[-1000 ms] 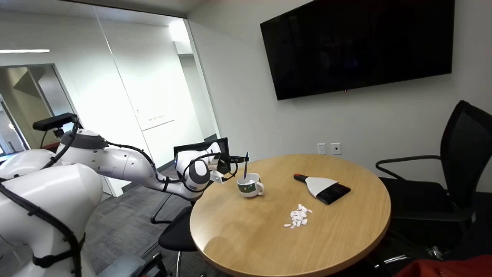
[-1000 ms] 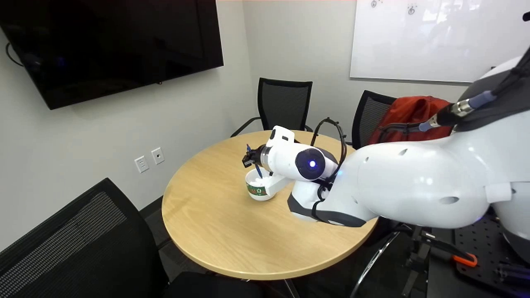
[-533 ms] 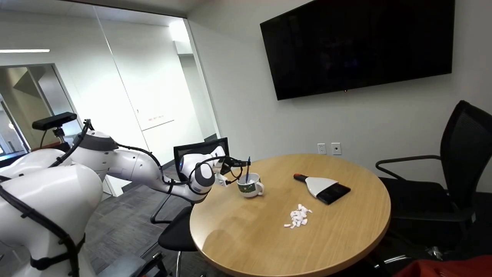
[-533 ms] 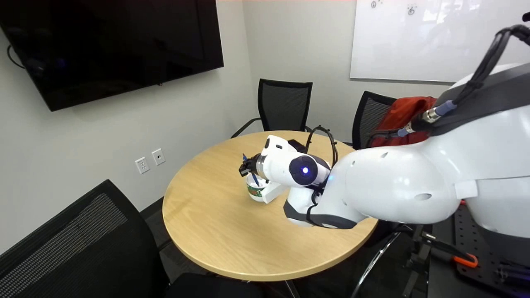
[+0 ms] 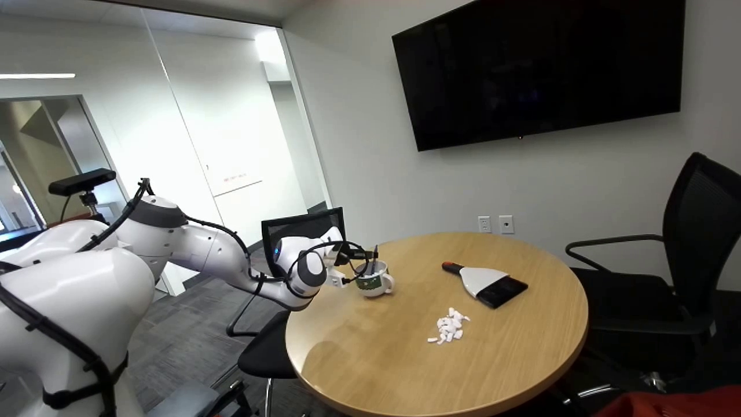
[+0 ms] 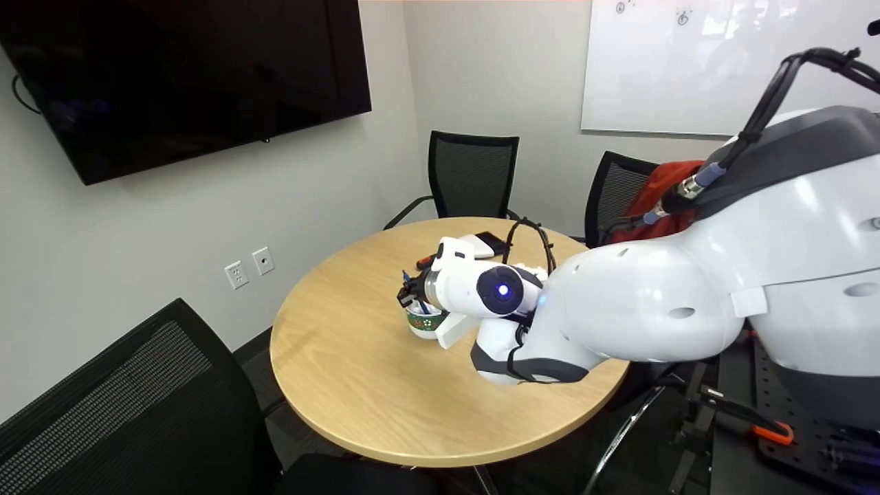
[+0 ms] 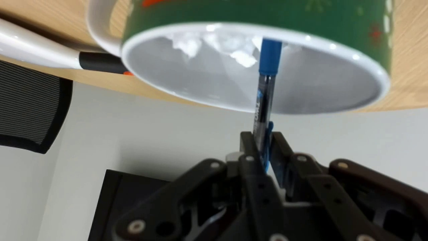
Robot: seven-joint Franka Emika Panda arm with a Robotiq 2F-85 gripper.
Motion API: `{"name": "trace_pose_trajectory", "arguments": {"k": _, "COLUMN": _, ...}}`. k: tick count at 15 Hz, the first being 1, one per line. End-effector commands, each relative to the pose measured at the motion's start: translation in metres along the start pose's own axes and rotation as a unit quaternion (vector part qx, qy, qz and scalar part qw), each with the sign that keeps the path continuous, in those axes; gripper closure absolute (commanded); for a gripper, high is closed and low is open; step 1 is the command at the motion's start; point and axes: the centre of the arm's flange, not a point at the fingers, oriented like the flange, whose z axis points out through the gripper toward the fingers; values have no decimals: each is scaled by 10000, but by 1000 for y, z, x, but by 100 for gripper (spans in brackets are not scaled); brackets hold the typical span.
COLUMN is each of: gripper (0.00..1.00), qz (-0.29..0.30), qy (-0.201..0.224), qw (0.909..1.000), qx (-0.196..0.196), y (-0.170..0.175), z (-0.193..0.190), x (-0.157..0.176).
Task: Use the pen to stir the contents in the mug then empty the mug.
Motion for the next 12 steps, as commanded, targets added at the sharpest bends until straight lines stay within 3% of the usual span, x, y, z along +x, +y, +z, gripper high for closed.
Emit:
{"name": "trace_pose_trajectory", "arguments": {"k": 1, "gripper": 96, "qz": 49, "qy": 5, "qw": 10000, "qx": -70, "y": 12, "z": -13, "x": 7}}
{"name": "trace_pose_trajectory", "arguments": {"k": 5, "gripper": 96, "qz": 193, "qy": 243, "qw": 9994, "qx": -119, "y": 14, "z": -11, "x": 9}}
{"name": "trace_pose_trajectory", "arguments": {"k": 9, "gripper": 96, "qz": 274, "qy": 558, "qw": 9970, "qx": -463, "y": 20, "z": -15, "x": 21}}
{"name": "trace_pose_trajectory", "arguments": {"k": 12, "gripper": 96, "qz": 156, "qy": 473, "qw": 9965, "qx": -669, "y": 30, "z": -17, "x": 25}}
